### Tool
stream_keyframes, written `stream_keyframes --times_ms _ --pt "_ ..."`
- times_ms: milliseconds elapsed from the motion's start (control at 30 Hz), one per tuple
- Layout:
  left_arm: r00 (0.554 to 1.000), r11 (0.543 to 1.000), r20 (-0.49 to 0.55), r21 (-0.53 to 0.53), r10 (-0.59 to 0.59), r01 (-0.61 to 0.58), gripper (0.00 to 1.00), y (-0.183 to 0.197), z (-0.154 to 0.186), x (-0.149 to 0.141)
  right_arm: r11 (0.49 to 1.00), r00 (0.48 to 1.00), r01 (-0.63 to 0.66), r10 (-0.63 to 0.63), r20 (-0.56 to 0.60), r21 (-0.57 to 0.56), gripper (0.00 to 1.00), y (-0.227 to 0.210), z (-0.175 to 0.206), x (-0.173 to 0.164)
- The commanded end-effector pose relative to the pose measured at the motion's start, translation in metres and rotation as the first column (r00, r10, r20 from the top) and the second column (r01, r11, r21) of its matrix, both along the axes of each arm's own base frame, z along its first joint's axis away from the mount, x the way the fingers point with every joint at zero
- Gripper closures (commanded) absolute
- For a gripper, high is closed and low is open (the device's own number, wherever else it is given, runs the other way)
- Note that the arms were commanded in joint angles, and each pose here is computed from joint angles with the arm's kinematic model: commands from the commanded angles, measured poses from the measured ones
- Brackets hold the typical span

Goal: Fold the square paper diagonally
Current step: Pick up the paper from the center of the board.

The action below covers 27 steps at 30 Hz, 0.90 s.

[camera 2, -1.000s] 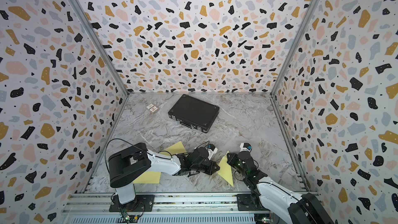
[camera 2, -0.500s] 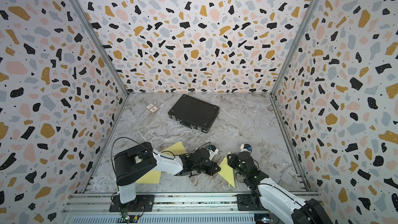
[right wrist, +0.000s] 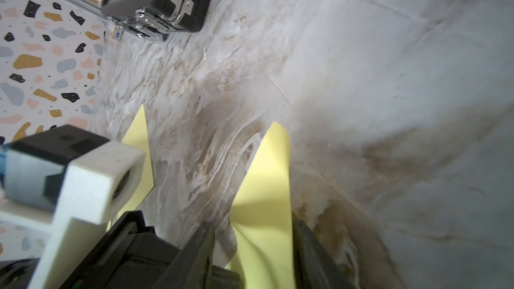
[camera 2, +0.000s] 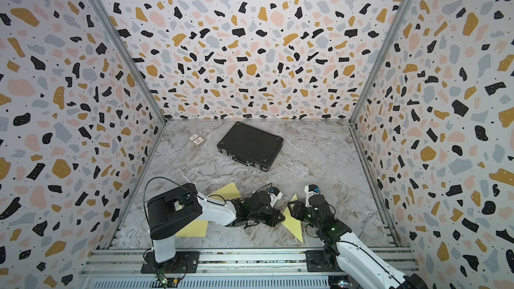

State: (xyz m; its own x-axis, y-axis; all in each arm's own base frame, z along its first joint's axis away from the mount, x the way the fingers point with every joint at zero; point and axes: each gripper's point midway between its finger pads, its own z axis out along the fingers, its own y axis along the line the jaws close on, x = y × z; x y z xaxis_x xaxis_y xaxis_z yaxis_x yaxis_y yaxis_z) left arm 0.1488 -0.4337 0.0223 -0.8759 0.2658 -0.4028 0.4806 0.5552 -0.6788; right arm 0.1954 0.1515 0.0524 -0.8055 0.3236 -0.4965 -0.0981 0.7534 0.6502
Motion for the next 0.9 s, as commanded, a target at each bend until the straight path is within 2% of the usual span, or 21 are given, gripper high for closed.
stream_keyframes --times_ms 0,167,300,533,700,767,800,867 --pt "0.999 0.997 -0.024 0.065 -0.034 0.035 1.0 0.012 -0.016 -0.01 0.998 0.997 -0.06 0.06 0.042 -0.004 0.53 0.004 0.017 -0.005" --pt "0.998 0.997 -0.028 0.052 -0.058 0.059 1.0 0.012 -0.015 -0.014 0.996 0.994 -0.077 0.074 0.084 0.037 0.61 0.007 0.022 -0.006" --pt "0.997 0.996 -0.028 0.048 -0.071 0.072 1.0 0.012 -0.014 -0.016 0.996 0.993 -0.088 0.087 0.079 0.011 0.68 0.007 0.02 -0.003" --pt "0.996 0.995 -0.029 0.04 -0.085 0.086 1.0 0.013 -0.013 -0.019 0.99 0.989 -0.131 0.134 0.063 -0.044 0.62 0.01 0.017 0.002" --pt "0.995 0.995 -0.025 0.018 -0.094 0.095 1.0 0.012 -0.007 -0.02 0.99 0.988 -0.136 0.138 0.065 -0.036 0.73 0.011 0.017 0.004" --pt "0.993 0.993 -0.032 -0.017 -0.114 0.114 1.0 0.008 0.002 -0.024 0.991 0.988 -0.133 0.135 0.078 -0.035 0.81 0.011 0.02 0.005" --pt "0.99 0.99 -0.036 -0.049 -0.135 0.133 0.99 0.004 0.012 -0.027 0.991 0.988 -0.131 0.134 0.082 -0.034 0.88 0.011 0.021 0.006" --pt "0.988 0.985 -0.036 -0.089 -0.153 0.149 0.91 -0.001 0.029 -0.029 0.991 0.987 -0.132 0.135 0.092 -0.029 0.98 0.012 0.024 0.007"
